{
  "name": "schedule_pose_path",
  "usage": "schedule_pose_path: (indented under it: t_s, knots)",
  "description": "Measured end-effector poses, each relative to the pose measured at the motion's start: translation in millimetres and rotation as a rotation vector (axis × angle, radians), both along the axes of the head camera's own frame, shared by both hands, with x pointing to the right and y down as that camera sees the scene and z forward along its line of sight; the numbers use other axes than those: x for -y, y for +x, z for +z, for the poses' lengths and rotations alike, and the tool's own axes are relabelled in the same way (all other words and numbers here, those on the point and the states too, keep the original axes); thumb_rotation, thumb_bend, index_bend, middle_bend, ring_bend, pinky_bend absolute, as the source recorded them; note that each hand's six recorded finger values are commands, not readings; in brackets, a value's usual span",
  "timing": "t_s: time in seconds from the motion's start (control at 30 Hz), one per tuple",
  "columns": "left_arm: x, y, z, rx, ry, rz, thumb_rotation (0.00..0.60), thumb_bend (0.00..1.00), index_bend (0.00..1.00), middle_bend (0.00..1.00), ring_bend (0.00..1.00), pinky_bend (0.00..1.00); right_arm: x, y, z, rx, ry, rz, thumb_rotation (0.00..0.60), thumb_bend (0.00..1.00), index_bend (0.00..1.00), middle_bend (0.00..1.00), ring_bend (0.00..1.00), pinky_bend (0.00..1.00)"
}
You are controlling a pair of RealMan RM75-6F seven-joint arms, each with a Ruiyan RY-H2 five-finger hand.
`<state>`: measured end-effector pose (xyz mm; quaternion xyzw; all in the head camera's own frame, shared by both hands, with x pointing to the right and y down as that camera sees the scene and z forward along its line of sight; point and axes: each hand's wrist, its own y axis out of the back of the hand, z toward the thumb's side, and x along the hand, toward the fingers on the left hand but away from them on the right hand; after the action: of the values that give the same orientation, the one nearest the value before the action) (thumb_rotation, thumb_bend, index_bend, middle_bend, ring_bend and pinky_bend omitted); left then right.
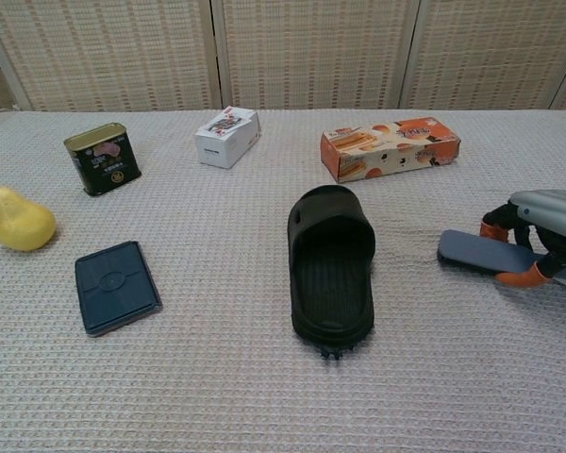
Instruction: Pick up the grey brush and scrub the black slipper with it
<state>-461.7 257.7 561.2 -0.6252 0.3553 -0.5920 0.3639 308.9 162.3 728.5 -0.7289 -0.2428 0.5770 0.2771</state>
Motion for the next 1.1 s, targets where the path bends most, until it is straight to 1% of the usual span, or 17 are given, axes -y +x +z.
schedule_pose_path:
  t_s: [0.13,0.23,0.4,0.57,0.7,0.83,1.1]
  knots:
    - [-0.2,0.0,0.8,0.0,-0.004,0.0,0.6,0.49,0.07,0.1,0.06,0.18,8.5,3.7,-2.8,0.062,-0.04,0.076,0.6,0.37,0.69,0.57,0.55,0.72]
    - [-0.2,0.0,1.4,0.001,-0.007,0.001,0.6,0.49,0.08,0.1,0.07,0.18,19.9,9.2,-9.0,0.104,-0.059,0.129,0.6,0.37,0.69,0.58,0.55,0.72]
    - [-0.5,0.7,2.2,0.002,-0.01,0.004,0.6,0.49,0.08,0.1,0.07,0.19,33.6,12.5,-20.1,0.148,-0.071,0.168,0.6,0.37,0.69,0.58,0.55,0.72]
    - [-0.3,1.0,3.8,0.003,-0.015,0.003,0.6,0.49,0.08,0.1,0.07,0.19,45.1,7.8,-32.5,0.179,-0.062,0.162,0.6,0.37,0.69,0.58,0.55,0.72]
    - [0.3,1.7,4.7,0.001,-0.016,0.004,0.6,0.49,0.08,0.1,0.07,0.19,52.6,-2.2,-36.3,0.19,-0.065,0.134,0.6,0.37,0.69,0.58,0.55,0.72]
    - [0.8,1.7,5.4,-0.001,-0.019,0.003,0.6,0.49,0.08,0.1,0.07,0.19,58.2,-17.5,-33.0,0.192,-0.092,0.096,0.6,0.37,0.69,0.58,0.55,0.72]
    - [2.5,-1.6,3.6,-0.006,-0.016,-0.009,0.6,0.49,0.08,0.1,0.07,0.2,75.0,-69.7,-15.4,0.212,-0.162,0.007,0.6,0.37,0.69,0.58,0.55,0.72]
